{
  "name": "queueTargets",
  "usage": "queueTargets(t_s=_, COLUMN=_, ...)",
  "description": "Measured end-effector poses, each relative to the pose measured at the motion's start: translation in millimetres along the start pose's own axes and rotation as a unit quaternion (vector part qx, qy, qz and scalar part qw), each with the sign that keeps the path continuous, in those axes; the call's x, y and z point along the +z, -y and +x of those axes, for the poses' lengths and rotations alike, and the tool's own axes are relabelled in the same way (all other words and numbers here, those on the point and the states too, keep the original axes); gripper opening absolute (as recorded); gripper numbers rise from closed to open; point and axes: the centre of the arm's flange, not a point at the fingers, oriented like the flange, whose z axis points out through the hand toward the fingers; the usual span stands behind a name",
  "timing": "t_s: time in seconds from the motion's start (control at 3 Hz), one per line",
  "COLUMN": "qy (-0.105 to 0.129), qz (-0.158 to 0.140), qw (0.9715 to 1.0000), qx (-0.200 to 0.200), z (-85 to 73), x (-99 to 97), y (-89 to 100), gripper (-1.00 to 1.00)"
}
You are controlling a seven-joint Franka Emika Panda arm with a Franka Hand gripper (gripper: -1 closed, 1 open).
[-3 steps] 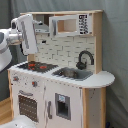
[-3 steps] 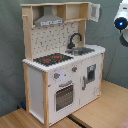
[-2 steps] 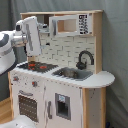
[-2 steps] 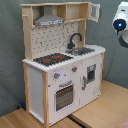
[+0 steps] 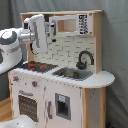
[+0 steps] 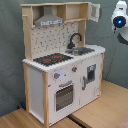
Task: Play with the kitchen
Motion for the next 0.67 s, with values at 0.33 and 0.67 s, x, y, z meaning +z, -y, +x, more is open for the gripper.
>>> queueTargets(t_s=0.33, qy=-0.002, qz=0.004, qw=1.0000, qx=0.001, z=1.2, x=2.2, y=0.3, gripper=-1.00)
queueTargets(t_s=0.67, qy=-0.004, qz=0.007, qw=1.0000, qx=0.001, z=2.3, x=4.3, y=0.7, gripper=-1.00)
